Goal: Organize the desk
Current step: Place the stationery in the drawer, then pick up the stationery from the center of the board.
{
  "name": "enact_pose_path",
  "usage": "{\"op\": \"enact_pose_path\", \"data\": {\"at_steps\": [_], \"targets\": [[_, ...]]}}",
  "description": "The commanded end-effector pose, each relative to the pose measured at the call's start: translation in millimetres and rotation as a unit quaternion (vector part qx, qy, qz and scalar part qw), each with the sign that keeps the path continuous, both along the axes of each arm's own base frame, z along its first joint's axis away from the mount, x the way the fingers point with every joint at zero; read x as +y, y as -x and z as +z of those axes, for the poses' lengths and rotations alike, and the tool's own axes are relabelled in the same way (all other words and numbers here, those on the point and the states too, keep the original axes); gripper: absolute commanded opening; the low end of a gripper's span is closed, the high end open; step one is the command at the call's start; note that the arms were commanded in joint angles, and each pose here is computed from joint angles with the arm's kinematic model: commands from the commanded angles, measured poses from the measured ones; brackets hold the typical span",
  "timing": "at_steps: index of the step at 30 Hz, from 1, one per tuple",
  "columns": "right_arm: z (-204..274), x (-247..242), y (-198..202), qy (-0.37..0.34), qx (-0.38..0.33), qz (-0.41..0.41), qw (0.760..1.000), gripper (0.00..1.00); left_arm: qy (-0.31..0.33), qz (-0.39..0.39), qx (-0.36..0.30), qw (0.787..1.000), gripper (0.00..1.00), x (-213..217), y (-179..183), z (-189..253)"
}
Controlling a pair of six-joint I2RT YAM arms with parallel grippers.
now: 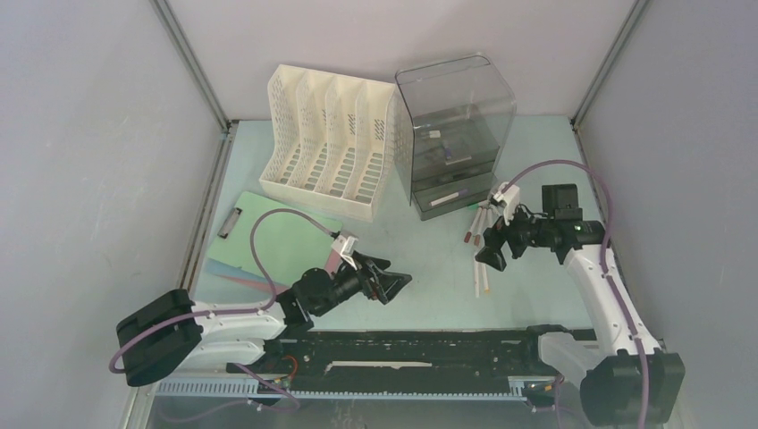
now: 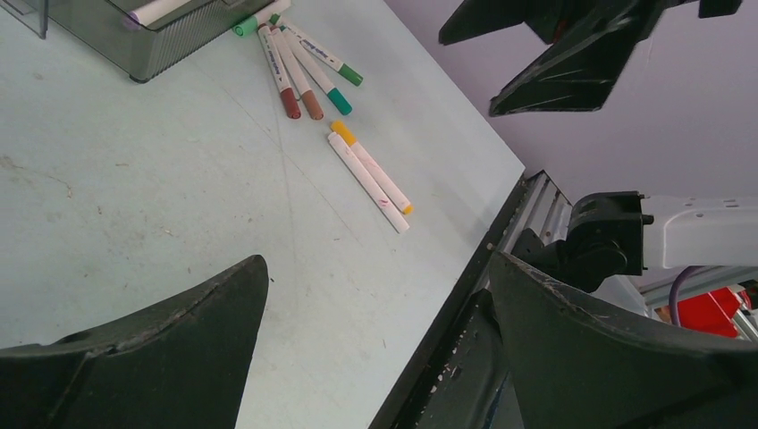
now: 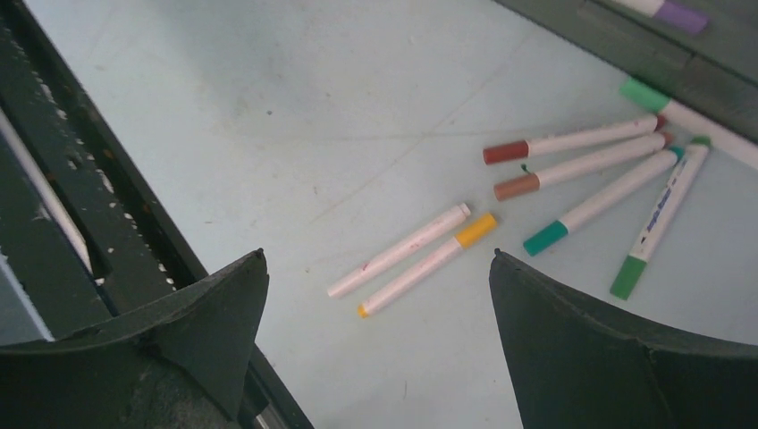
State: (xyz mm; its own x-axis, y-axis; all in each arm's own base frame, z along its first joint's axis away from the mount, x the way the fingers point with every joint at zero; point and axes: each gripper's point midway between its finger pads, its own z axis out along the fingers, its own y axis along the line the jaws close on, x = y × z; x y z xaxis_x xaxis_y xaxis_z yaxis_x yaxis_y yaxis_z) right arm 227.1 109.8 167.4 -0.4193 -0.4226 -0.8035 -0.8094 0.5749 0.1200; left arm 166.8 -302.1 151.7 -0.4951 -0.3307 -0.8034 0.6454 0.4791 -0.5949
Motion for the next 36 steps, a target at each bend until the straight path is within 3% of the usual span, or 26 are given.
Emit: {"op": "enact_pose_path", "data": {"at_steps": [1,9,16,23,36], "targets": [[-26,-11,-14,0.070,0.016,-0.029,0.997,1.00,0.033,0.013,-0.025,0.999,1.00,0,-7,26],[-61,-13,-25,0.148,0.034,-0.049,0.987,0.99,0.034,0.026,-0.023,0.999,1.00,1,-12,25],[-93,-17,-24,0.197,0.086,-0.061,0.975,0.81,0.035,0.017,-0.022,0.999,1.00,-8,-14,27],[-120,-18,-16,0.233,0.145,-0.063,0.960,0.55,0.033,0.009,-0.019,0.999,1.00,-12,-13,23],[-147,-22,-10,0.277,0.187,-0.072,0.940,0.44,0.039,0.003,-0.010,0.999,1.00,-10,-8,18]]}}
